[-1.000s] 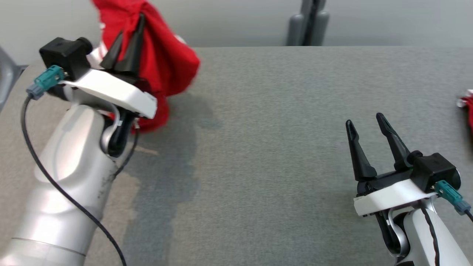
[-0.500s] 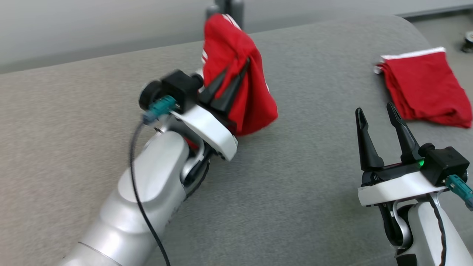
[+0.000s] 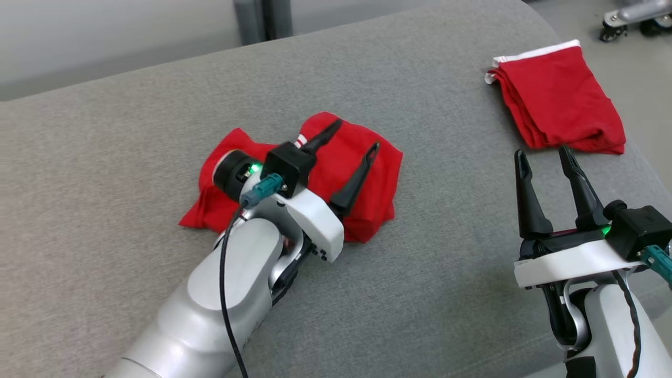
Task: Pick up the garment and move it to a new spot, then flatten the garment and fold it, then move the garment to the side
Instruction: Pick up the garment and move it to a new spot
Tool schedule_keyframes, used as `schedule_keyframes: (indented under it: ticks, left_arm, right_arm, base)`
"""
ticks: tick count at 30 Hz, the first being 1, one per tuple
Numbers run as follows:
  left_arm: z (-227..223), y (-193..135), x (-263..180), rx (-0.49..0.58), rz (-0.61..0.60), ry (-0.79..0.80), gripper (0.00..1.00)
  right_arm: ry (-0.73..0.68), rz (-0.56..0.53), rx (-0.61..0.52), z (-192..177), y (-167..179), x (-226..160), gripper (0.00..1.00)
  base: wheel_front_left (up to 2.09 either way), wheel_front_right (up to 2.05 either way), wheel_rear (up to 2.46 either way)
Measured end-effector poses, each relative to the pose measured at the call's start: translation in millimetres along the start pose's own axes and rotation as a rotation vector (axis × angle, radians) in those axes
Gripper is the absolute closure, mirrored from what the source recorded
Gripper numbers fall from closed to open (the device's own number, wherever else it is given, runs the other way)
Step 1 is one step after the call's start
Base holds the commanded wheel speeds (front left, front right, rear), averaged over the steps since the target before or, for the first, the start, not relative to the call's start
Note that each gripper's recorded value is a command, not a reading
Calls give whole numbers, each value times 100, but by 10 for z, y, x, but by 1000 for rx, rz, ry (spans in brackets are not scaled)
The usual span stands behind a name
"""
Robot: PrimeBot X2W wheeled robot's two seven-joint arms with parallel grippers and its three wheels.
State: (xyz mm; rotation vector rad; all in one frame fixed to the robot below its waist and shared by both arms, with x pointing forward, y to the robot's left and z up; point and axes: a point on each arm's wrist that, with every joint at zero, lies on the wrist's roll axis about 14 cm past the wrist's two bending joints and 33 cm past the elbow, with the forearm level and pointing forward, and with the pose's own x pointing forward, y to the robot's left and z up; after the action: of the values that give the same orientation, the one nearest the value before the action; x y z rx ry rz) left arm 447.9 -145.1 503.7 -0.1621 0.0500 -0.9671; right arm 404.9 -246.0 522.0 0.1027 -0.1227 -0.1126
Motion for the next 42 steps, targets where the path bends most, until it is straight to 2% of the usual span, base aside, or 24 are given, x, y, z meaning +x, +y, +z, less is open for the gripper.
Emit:
schedule_keyframes:
  ticks: [4,8,12,13,15,22,26,33,42]
  left_arm:
    - [313,216,-76,14,89,-80,0]
    - [547,538,-342,47,216,-143,0]
    - [654,927,-825,76,375,-179,0]
    - [688,1075,-1106,90,455,-195,0]
    - [677,1165,-1382,101,527,-201,0]
    - [564,1214,-2215,111,716,-206,0]
    - [453,1148,-2549,66,787,-213,0]
    - [415,1038,-2792,83,829,-211,0]
    - [420,994,-2784,61,831,-227,0]
  right_arm:
    - [-17,38,8,43,138,38,0]
    - [-30,92,13,72,330,65,0]
    - [-35,161,10,85,539,67,0]
    - [-37,192,9,89,630,65,0]
    - [-38,223,10,93,726,60,0]
    - [-27,312,16,59,1016,-6,0]
    - [-21,358,12,47,1165,-63,0]
    - [-17,387,22,45,1284,-128,0]
    - [-11,388,28,28,1296,-146,0]
  base:
    - [0,0,0]
    - [0,0,0]
    - [0,0,0]
    - [0,0,0]
    - [0,0,0]
    - [0,0,0]
    - [0,0,0]
    - [0,0,0]
    - [0,0,0]
